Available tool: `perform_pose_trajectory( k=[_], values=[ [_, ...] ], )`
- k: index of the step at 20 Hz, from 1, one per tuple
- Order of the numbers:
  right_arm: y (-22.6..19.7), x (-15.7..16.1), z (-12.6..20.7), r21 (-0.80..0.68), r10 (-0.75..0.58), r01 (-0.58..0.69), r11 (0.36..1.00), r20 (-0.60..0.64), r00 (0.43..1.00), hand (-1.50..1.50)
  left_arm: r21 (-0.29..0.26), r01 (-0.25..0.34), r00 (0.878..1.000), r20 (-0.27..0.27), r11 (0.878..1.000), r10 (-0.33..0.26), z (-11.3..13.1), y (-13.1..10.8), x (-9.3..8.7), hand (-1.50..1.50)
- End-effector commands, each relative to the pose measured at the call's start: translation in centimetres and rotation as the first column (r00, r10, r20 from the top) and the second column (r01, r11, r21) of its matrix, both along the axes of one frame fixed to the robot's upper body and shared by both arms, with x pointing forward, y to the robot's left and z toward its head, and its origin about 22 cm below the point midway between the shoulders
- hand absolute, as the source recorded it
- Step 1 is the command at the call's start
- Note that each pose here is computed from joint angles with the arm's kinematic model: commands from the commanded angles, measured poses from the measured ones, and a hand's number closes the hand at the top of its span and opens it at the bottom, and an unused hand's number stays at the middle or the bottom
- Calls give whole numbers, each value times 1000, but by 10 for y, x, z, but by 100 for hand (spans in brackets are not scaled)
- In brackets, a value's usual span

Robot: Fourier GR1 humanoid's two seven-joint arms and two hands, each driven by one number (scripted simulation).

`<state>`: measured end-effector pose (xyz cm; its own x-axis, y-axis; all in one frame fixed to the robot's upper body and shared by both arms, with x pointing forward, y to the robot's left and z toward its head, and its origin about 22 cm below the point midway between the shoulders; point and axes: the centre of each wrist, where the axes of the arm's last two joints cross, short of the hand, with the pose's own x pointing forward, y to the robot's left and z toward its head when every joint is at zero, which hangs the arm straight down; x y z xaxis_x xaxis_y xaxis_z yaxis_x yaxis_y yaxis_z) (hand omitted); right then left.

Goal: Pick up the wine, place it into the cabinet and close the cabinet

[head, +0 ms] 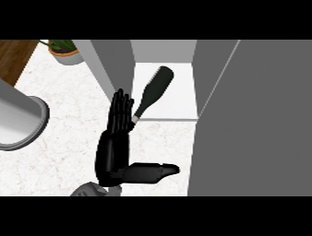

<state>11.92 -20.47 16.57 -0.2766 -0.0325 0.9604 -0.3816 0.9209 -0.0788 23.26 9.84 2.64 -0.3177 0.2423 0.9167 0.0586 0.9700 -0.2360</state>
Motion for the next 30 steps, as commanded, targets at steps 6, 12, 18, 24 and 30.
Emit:
perform_pose_trajectory(
  k=[6, 12, 18, 24, 30],
  values=[
    [8, -38, 22, -97, 377, -386, 918, -97, 921, 150, 24, -41, 999, -1, 999, 41, 0, 44, -49, -150],
    [29, -46, 25, -82, 471, -474, 876, -54, 880, 150, 34, -45, 999, -3, 998, 45, 1, 66, -81, -150],
    [47, -44, 34, -94, 492, -491, 866, -10, 870, 150, 38, -69, 998, 7, 997, 69, 5, 100, -94, -150],
    [79, -35, 29, -46, 548, -553, 832, -84, 832, 150, 24, -80, 996, 36, 997, 79, 27, 142, -95, -150],
    [109, -17, 25, -35, 538, -541, 841, -67, 840, 150, 18, -87, 996, 27, 996, 87, 38, 165, -104, -150]
  ],
)
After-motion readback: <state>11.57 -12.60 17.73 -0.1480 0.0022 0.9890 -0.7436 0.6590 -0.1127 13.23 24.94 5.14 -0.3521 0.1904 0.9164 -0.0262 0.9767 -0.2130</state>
